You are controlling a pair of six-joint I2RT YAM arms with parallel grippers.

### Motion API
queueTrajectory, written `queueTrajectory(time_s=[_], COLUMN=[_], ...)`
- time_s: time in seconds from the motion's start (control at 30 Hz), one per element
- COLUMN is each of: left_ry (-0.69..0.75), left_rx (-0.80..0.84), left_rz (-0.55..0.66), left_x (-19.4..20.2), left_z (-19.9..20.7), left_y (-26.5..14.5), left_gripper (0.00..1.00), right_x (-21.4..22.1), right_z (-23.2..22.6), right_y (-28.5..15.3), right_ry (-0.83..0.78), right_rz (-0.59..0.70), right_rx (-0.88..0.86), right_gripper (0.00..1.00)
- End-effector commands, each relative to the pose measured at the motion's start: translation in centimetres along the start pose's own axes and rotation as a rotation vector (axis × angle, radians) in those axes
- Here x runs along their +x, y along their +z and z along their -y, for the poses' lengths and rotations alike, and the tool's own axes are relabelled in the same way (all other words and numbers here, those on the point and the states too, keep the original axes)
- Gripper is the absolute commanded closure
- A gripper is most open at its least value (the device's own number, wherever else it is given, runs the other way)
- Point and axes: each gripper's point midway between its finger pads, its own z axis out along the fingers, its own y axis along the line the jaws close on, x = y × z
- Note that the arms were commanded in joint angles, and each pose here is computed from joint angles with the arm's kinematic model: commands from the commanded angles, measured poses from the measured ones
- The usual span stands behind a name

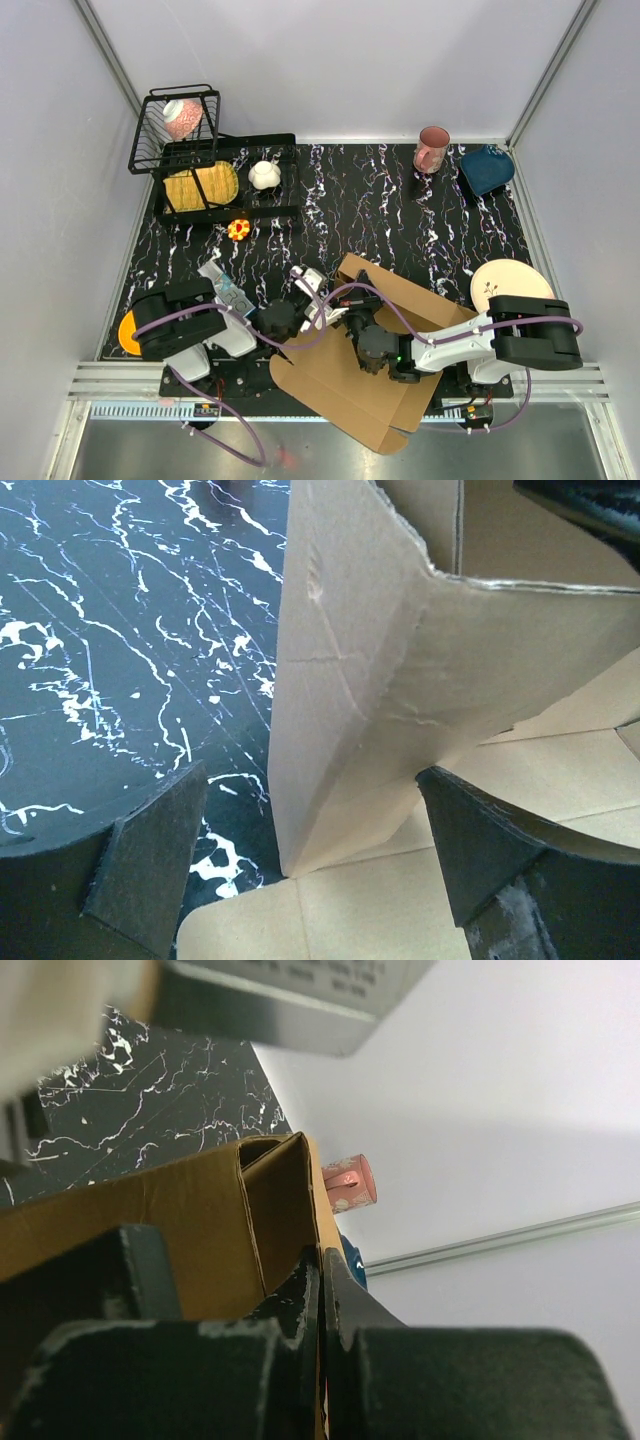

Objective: Fold the paper box

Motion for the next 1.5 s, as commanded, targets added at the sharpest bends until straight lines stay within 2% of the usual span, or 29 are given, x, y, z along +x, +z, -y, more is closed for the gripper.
queueTrajectory(time_s=[0.0,0.13,0.23,0.27,0.33,0.37,0.5,0.63,0.67,0.73,0.77,0.9,1.0,1.23,1.3,1.47], left_ry=[-0.107,-0.102,-0.099,-0.099,-0.096,-0.089,-0.080,-0.078,-0.078,-0.078,-0.079,-0.072,-0.060,-0.039,-0.029,-0.030], left_rx=[0.050,0.057,0.061,0.061,0.058,0.057,0.060,0.048,0.043,0.034,0.027,0.014,0.009,-0.014,-0.024,-0.032], left_rz=[0.354,0.354,0.355,0.358,0.361,0.363,0.363,0.363,0.362,0.361,0.364,0.365,0.352,0.328,0.310,0.282], left_x=[-9.3,-9.3,-9.3,-9.5,-9.6,-9.6,-9.7,-9.6,-9.6,-9.6,-9.6,-9.8,-9.6,-9.8,-9.7,-9.4], left_z=[1.3,1.3,1.2,1.1,1.0,1.0,1.0,0.7,0.6,0.4,0.3,0.1,0.1,-0.1,-0.2,-0.2], left_y=[1.6,2.2,2.2,2.2,2.1,2.1,2.0,1.8,1.8,1.7,1.7,1.7,1.9,2.3,2.5,2.8], left_gripper=[0.10,0.20,0.38,0.50,0.65,0.76,0.94,0.97,0.97,0.97,0.98,0.96,0.95,0.95,0.96,0.95], right_x=[-0.5,-0.5,-0.4,-0.4,-0.5,-0.5,-0.9,-1.5,-1.6,-2.3,-2.4,-3.8,-4.6,-4.7,-5.3,-5.1], right_z=[-0.3,-0.3,-0.3,-0.4,-0.2,-0.2,0.5,1.8,2.0,2.8,2.9,4.1,4.9,7.5,8.3,8.6], right_y=[-0.3,-0.3,-0.4,-0.4,-0.3,-0.4,-0.3,-0.3,-0.3,-0.5,-0.6,-0.9,-1.3,-2.8,-3.4,-4.3], right_ry=[0.099,0.101,0.102,0.101,0.111,0.106,0.113,0.144,0.153,0.182,0.180,0.246,0.319,0.444,0.539,0.610], right_rz=[0.008,0.007,0.005,0.003,0.001,0.001,-0.005,-0.003,-0.003,0.004,0.002,0.006,0.015,0.019,0.036,0.044], right_rx=[-0.008,-0.011,-0.014,-0.018,-0.018,-0.021,-0.010,0.007,0.010,0.014,0.009,-0.011,-0.049,-0.128,-0.189,-0.284], right_gripper=[1.00,1.00,1.00,1.00,1.00,1.00,0.98,0.85,0.75,0.63,0.52,0.33,0.27,0.24,0.23,0.22])
